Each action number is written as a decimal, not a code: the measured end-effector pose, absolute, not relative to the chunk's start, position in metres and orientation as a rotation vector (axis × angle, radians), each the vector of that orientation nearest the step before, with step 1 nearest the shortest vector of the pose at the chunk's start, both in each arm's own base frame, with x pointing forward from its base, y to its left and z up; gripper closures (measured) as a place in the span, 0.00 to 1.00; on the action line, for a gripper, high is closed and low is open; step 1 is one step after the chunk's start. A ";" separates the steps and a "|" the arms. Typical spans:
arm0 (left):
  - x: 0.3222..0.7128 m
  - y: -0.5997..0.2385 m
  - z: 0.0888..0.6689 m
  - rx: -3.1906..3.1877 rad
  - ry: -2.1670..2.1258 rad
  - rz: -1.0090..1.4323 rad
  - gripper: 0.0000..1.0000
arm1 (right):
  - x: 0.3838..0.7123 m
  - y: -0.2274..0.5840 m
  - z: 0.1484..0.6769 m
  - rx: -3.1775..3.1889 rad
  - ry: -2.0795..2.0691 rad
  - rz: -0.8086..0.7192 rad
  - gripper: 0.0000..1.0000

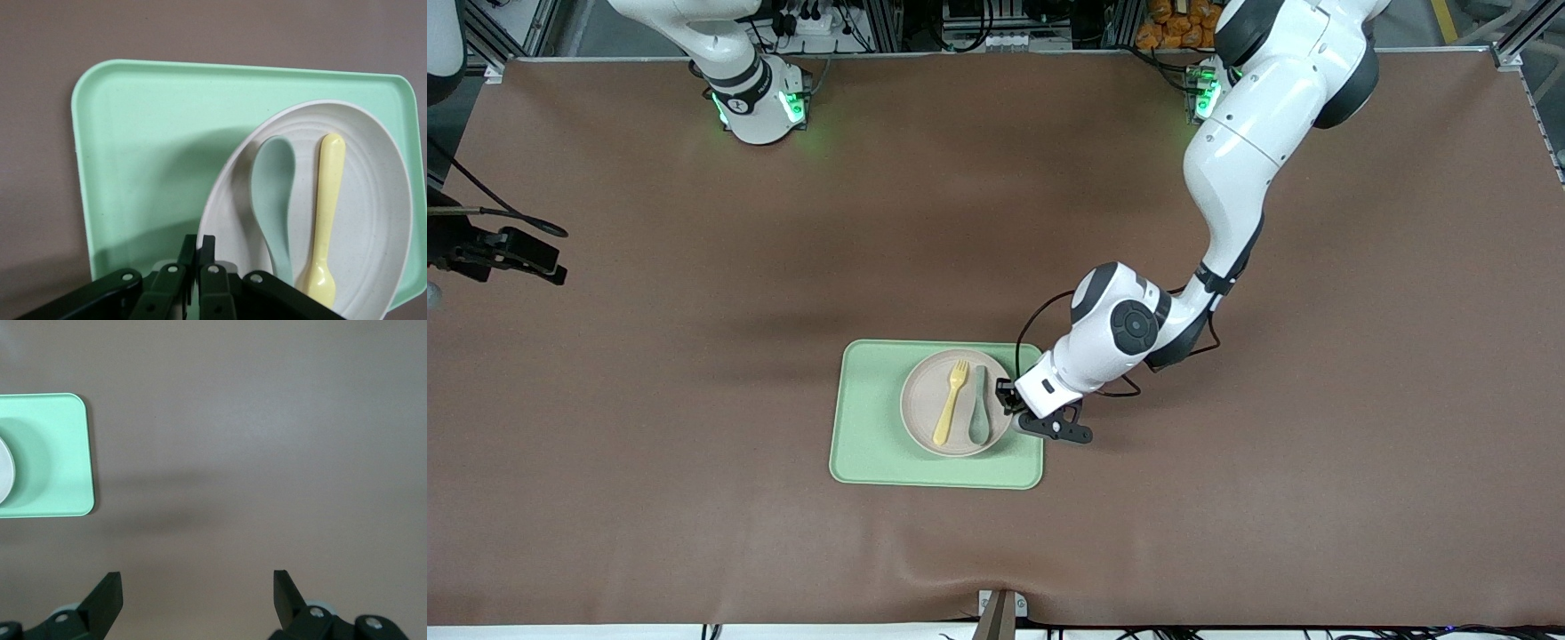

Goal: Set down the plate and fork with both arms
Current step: 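Hold the plate with the left gripper while the right gripper reaches the fork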

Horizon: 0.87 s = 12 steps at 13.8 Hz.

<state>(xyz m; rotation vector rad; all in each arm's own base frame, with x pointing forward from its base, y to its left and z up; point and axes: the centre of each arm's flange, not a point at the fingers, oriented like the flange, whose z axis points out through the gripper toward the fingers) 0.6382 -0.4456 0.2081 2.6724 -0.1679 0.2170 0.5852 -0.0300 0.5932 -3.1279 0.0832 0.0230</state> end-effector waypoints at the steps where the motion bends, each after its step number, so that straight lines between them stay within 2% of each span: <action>1: 0.636 -0.448 0.206 2.675 -0.172 0.216 0.94 | 0.590 -0.024 0.586 -3.113 0.076 0.028 0.00; 4: 0.634 -0.450 0.200 2.680 -0.174 0.208 0.94 | 0.609 0.002 0.557 -3.065 0.180 0.046 0.00; 8: 0.628 -0.454 0.180 2.708 -0.192 0.213 0.94 | 0.629 0.091 0.518 -3.031 0.388 0.042 0.00; 12: 0.625 -0.460 0.176 2.707 -0.201 0.249 0.94 | 0.647 0.162 0.481 -3.011 0.399 0.029 0.00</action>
